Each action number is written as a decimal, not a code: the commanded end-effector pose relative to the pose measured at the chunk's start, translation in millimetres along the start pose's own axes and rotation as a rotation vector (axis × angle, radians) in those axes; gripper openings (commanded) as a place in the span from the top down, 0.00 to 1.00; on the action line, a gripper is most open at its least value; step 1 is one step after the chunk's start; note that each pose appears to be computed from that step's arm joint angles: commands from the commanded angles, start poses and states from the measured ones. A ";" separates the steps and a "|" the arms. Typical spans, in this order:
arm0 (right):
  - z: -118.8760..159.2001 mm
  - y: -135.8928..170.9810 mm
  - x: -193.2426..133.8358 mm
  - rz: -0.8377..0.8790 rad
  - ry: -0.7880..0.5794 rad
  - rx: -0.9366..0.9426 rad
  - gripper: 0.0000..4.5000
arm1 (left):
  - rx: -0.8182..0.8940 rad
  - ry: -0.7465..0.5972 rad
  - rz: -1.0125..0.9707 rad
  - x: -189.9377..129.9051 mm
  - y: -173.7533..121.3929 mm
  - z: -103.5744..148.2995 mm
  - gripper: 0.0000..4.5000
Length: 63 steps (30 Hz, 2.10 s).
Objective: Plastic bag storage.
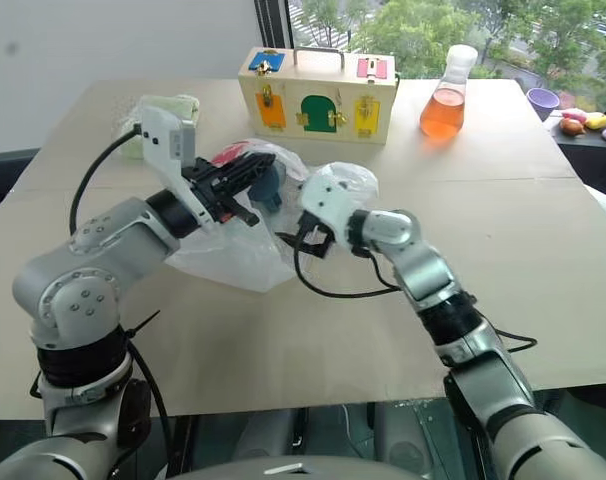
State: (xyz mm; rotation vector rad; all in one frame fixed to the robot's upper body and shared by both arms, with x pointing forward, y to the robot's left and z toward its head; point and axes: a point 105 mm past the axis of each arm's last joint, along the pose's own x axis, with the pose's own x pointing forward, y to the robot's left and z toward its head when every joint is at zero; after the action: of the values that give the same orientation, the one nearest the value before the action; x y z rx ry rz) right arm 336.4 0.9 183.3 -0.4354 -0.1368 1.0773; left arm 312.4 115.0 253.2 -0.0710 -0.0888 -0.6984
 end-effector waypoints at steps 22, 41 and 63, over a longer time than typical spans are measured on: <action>-40.6 -128.9 -45.5 -0.565 0.202 -0.001 0.77 | -0.021 0.011 -0.097 -18.8 -8.1 1.1 1.00; -59.7 -111.3 -136.4 -0.746 0.315 0.097 1.00 | -0.426 0.560 -0.623 -107.1 -60.3 -65.3 0.02; -50.7 -93.3 -156.7 -0.720 0.380 0.098 1.00 | -0.327 0.143 0.041 11.6 112.2 -54.4 0.02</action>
State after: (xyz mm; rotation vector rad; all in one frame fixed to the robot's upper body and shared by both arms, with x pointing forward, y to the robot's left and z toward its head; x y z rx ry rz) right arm 360.5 -181.3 175.6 -0.4356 0.1430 0.3111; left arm 388.1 185.2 187.9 -0.4010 0.2114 -0.6673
